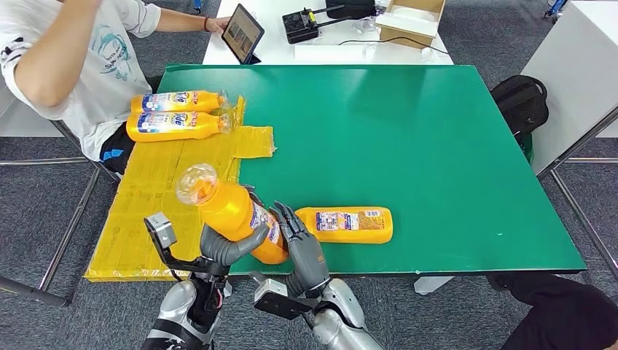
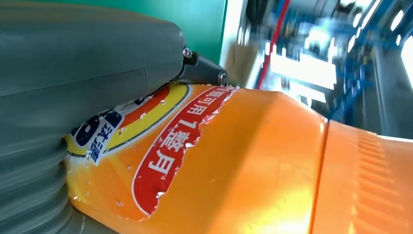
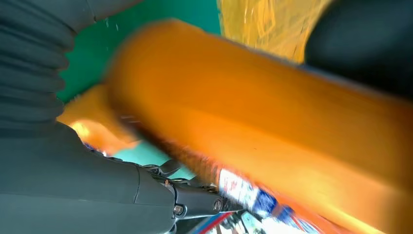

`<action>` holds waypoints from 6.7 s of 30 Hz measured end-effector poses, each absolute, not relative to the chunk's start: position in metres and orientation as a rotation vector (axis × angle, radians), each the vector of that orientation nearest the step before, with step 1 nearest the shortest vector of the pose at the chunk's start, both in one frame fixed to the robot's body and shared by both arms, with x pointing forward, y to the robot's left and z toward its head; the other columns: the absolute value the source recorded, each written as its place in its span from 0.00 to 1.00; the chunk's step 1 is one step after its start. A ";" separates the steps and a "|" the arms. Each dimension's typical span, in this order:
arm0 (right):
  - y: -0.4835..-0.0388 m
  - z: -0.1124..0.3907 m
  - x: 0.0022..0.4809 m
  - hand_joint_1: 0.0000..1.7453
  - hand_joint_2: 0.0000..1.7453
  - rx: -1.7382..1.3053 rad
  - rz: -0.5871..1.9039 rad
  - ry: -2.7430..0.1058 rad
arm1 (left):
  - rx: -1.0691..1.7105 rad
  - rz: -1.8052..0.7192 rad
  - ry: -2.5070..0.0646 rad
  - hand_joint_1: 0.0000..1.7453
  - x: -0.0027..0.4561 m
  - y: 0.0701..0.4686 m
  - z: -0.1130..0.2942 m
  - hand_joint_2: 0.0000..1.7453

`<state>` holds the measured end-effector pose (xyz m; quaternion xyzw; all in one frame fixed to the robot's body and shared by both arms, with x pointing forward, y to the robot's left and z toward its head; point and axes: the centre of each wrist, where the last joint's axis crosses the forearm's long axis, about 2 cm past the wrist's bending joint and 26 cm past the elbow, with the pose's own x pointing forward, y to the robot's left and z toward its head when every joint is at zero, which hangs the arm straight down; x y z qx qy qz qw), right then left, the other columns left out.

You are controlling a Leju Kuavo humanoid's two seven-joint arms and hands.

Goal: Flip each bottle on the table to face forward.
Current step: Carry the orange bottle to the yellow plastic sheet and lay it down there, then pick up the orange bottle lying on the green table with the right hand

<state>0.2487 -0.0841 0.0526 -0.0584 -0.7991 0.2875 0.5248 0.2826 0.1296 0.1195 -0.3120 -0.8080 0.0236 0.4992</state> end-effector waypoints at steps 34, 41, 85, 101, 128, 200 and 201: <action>-0.105 0.139 0.261 0.00 0.00 -0.167 -0.052 -2.245 | 1.093 -0.930 -1.603 1.00 0.384 0.291 0.095 1.00; -0.105 0.143 0.261 0.00 0.00 -0.163 -0.077 -2.253 | 1.085 -1.085 -1.441 1.00 0.380 0.307 0.081 1.00; -0.092 0.133 0.265 0.00 0.00 -0.128 -0.031 -2.205 | 0.335 -0.726 -1.506 0.00 0.389 0.314 0.079 0.00; -0.125 0.101 0.282 0.00 1.00 -0.160 0.600 -1.917 | 0.844 0.041 -2.010 0.00 0.345 0.267 0.098 1.00; -0.194 0.068 0.297 0.00 1.00 -0.314 0.912 -1.570 | 0.456 -0.023 -2.156 0.00 0.320 0.232 0.110 1.00; -0.279 0.095 0.355 0.00 1.00 -0.498 1.072 -1.325 | 0.400 0.021 -2.053 0.00 0.310 0.235 0.086 1.00; -0.280 0.096 0.357 0.00 1.00 -0.495 1.079 -1.319 | 0.399 0.020 -2.050 0.00 0.310 0.235 0.085 1.00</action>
